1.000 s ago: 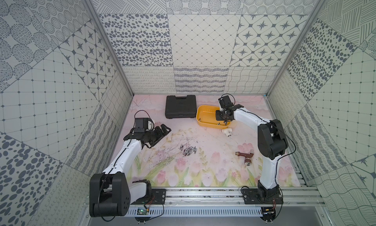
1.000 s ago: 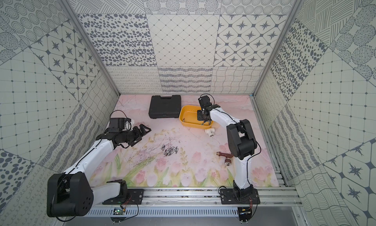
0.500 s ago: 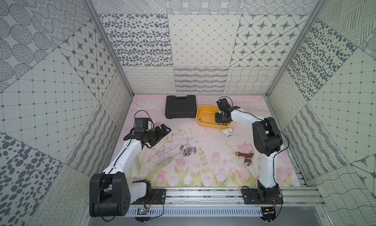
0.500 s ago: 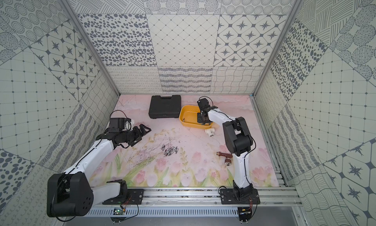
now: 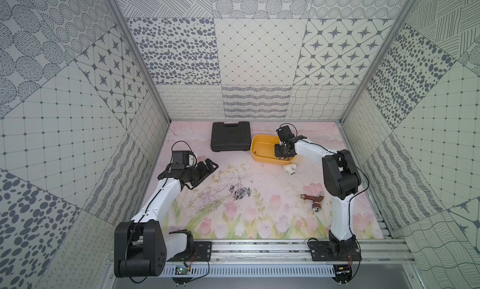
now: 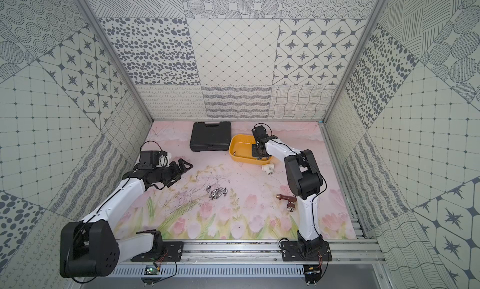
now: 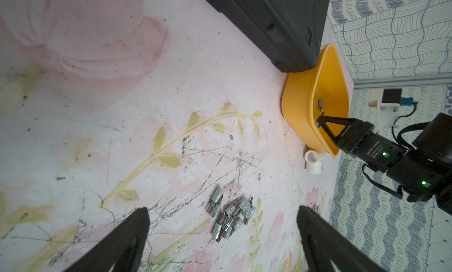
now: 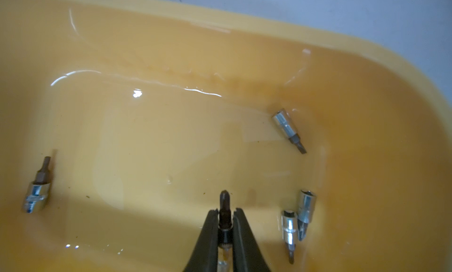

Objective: Put the bit on the desktop into the storage box
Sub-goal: Place the screwdriver bit in the storage box, then pick up the screwdriver bit from the center of the board.

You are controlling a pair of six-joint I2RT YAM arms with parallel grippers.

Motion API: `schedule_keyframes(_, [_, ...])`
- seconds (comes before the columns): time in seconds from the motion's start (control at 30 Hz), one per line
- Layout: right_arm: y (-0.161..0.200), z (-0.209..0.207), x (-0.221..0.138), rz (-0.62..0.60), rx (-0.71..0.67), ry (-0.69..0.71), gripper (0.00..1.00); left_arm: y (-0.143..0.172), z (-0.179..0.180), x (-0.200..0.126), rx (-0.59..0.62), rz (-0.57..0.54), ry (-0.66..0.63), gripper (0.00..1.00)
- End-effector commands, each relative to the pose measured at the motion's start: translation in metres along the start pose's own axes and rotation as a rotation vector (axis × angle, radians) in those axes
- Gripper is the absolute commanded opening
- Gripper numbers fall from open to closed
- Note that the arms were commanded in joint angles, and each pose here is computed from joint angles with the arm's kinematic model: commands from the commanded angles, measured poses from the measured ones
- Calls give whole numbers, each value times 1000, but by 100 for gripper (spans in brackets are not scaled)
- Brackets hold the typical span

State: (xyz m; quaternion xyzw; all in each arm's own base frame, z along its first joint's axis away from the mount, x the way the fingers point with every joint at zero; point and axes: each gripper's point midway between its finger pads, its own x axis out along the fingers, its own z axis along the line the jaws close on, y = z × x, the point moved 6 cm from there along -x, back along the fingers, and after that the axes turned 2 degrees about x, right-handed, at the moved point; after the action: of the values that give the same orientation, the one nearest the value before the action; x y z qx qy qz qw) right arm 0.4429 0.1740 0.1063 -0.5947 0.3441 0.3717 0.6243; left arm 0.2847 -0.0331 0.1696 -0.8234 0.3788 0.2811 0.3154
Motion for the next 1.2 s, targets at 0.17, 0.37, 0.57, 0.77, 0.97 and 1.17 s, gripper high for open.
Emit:
schedule_keyframes(0.17, [-25,5,-34,-107,-10,-46,41,1,1,-1,20,1,3,99])
schedule_keyframes(0.37, [-29,7,-62,-151,-24,-79,61,0,0,-2,22,0,5,99])
schedule_keyframes(0.57, [-24,8,-93,-195,-14,-168,77,0,-1,-1,22,2,7,99])
schedule_keyframes(0.77, [-2,18,-119,-208,-4,-262,91,-1,0,0,21,2,7,99])
schedule_keyframes(0.97, [32,38,-135,-191,-24,-292,96,-1,0,1,18,6,10,99])
schedule_keyframes(1.17, [76,73,-138,-130,-100,-328,96,-1,0,2,20,8,13,99])
